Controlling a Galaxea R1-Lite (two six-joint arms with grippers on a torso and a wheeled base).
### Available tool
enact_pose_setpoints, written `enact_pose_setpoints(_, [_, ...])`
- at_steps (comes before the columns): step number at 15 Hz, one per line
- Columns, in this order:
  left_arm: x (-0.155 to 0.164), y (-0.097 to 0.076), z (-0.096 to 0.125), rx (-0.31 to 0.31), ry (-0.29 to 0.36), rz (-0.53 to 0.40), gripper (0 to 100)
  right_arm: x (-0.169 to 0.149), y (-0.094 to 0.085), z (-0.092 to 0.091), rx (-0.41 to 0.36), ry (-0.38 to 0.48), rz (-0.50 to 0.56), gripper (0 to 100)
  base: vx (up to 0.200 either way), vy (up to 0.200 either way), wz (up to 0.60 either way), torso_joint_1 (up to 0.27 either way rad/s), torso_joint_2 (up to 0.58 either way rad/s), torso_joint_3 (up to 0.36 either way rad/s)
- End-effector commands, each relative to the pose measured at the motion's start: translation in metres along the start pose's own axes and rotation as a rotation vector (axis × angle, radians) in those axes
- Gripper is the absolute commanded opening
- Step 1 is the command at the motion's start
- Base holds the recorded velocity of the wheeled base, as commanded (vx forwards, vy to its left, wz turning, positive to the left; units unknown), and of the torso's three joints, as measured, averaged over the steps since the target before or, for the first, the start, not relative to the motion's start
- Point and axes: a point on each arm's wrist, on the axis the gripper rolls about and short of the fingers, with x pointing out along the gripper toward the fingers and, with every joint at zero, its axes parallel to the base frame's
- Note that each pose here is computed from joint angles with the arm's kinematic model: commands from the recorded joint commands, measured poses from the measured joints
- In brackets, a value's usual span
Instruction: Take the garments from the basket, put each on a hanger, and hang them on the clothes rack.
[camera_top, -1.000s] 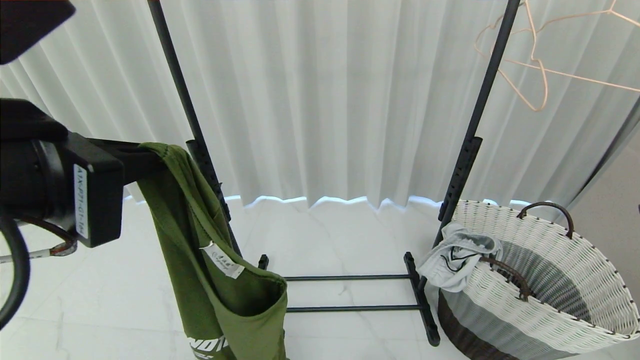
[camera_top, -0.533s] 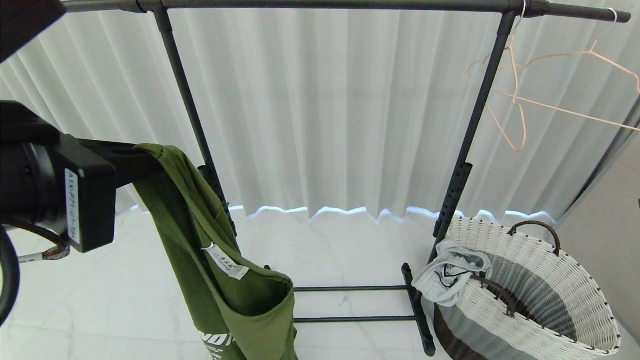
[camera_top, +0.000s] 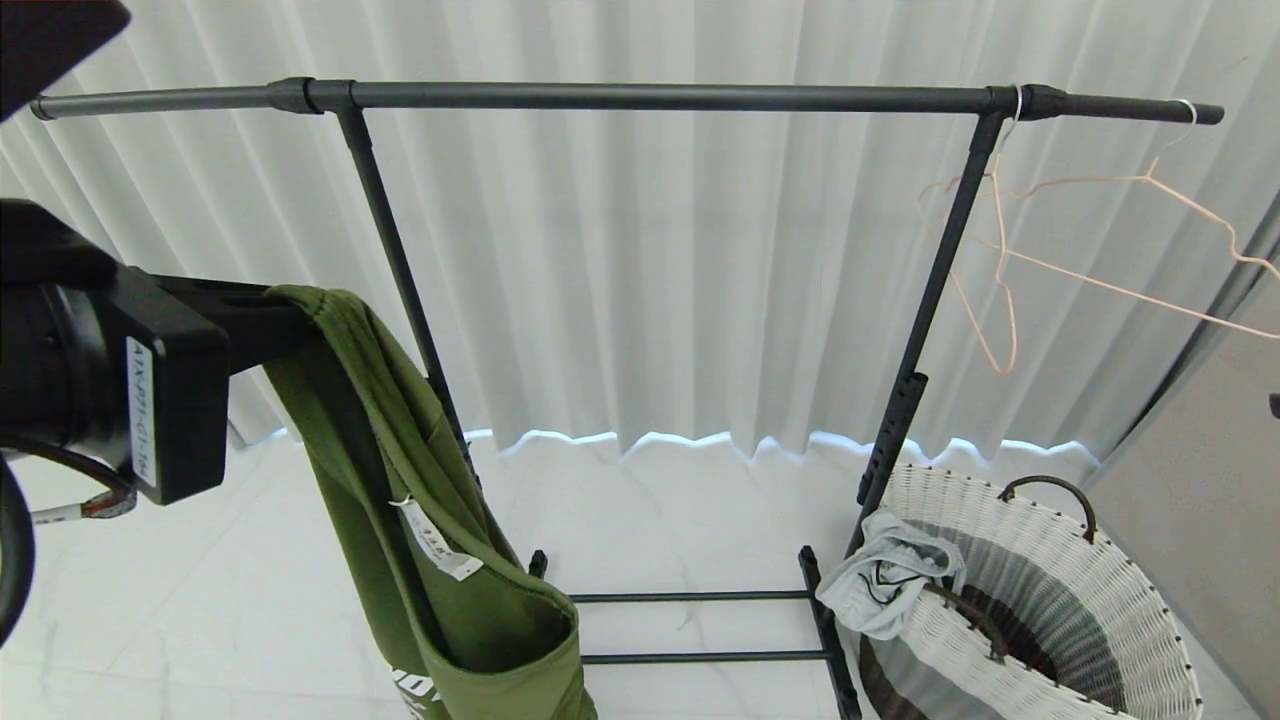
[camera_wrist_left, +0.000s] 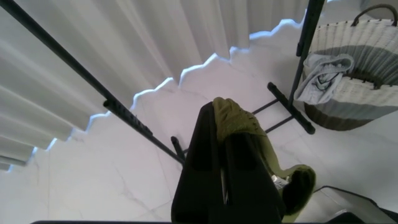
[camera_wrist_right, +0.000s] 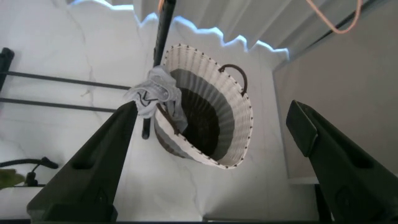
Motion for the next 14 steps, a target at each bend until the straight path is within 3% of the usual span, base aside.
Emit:
enact_pose_setpoints(1, [-0.0003, -0.0001, 0.0002, 0.002, -0.001, 0.0, 0, 0.0015, 0.0006, 0.0002, -0.002, 0.004, 0.001, 100, 0.0, 0.0, 0.0, 0.227, -0.5, -0.29])
enact_pose_setpoints(6, [-0.0025, 0.0002, -0.0055, 0.037, 0.008, -0.001, 0, 0.004, 0.0015, -0.0026, -0.011, 0.019, -0.002, 100, 0.0, 0.0, 0.0, 0.222, -0.49, -0.275])
enact_pose_setpoints(11, [-0.0032, 0.0, -0.0085, 0.047, 0.013, -0.002, 0, 0.0044, 0.0001, -0.0027, -0.009, 0.022, -0.015, 100, 0.0, 0.0, 0.0, 0.039, -0.08, -0.039])
enact_pose_setpoints(14, [-0.0031, -0.0001, -0.0089, 0.046, 0.014, -0.002, 0, 0.004, -0.0004, -0.0028, -0.007, 0.021, -0.018, 100, 0.0, -0.2, 0.0, -0.001, 0.0, 0.001])
